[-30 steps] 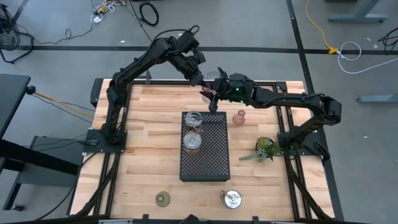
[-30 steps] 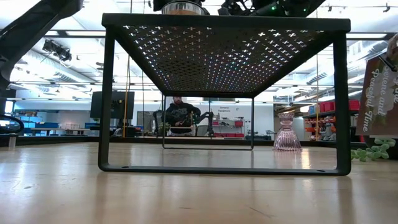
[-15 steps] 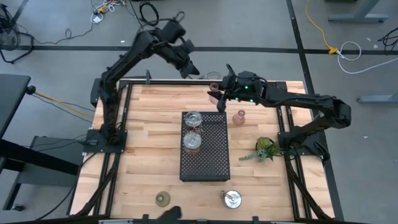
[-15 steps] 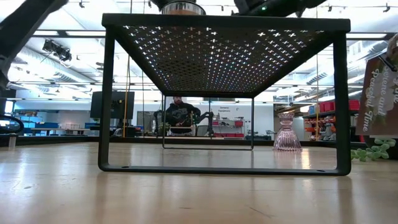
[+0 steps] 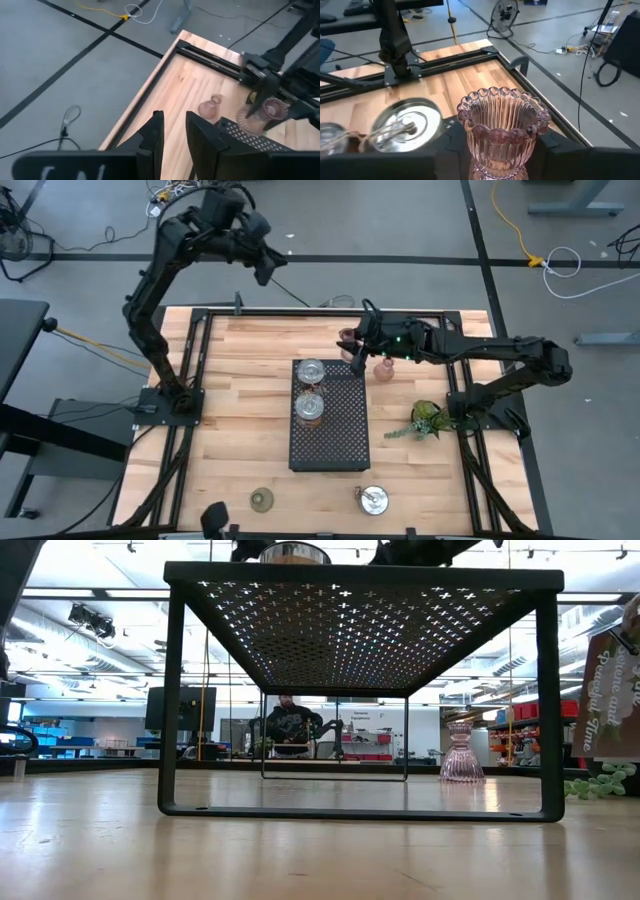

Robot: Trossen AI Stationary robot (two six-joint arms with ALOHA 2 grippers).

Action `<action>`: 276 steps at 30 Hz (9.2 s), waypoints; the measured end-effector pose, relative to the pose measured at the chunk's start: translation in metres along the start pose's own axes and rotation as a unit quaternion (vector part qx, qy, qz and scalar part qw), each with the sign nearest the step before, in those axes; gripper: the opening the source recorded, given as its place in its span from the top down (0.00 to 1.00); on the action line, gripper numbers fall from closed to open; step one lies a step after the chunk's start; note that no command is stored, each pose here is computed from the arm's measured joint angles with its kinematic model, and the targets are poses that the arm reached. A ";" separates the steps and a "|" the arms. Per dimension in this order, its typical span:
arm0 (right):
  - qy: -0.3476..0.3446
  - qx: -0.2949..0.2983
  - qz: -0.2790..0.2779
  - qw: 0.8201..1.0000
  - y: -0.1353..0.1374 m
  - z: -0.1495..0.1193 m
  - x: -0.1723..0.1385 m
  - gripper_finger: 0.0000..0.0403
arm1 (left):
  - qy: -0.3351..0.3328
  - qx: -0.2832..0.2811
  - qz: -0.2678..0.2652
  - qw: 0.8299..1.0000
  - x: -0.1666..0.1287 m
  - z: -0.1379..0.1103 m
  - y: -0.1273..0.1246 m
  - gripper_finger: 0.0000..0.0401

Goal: Pick & Place candle stick holders
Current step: Put the left pink glass candle holder on the shelf, then put the pink glass candle holder on the shelf

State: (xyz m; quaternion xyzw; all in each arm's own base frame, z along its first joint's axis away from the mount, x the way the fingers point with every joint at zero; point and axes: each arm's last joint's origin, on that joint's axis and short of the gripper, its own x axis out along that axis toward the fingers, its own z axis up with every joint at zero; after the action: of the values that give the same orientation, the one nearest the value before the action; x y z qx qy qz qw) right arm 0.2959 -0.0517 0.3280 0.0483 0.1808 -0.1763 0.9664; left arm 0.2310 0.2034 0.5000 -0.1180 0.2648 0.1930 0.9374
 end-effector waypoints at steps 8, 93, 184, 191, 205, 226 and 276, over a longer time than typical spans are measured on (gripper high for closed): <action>-0.018 0.047 -0.049 0.998 0.025 -0.032 0.003 0.71 | 0.010 0.006 -0.005 1.000 -0.004 -0.003 -0.003 0.79; 0.011 0.139 -0.115 0.983 0.006 -0.081 -0.082 0.45 | 0.005 0.019 -0.007 1.000 -0.003 -0.002 -0.002 0.79; 0.292 0.256 -0.239 0.890 -0.088 -0.135 -0.034 0.64 | -0.056 0.014 0.011 0.998 -0.004 0.011 -0.001 0.79; 0.308 0.254 -0.240 0.885 -0.088 -0.141 -0.025 0.64 | -0.056 0.014 0.011 0.998 -0.003 0.011 -0.001 0.79; 0.333 0.247 -0.212 0.885 -0.089 -0.147 -0.014 0.96 | -0.056 0.014 0.011 0.998 -0.003 0.011 -0.001 0.79; 0.313 0.250 -0.129 0.907 -0.073 -0.063 -0.076 1.00 | -0.056 0.027 0.011 0.998 -0.003 0.011 -0.001 0.79; 0.290 0.096 0.097 0.947 0.114 0.008 -0.041 1.00 | -0.050 0.007 0.010 0.999 -0.003 0.010 -0.001 0.79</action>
State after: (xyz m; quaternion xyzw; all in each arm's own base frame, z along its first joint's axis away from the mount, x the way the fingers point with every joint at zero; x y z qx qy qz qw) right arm 0.3035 0.0662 0.3543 0.2069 0.4302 -0.0761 0.8754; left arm 0.2331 0.2045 0.5099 -0.0988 0.2204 0.2059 0.9483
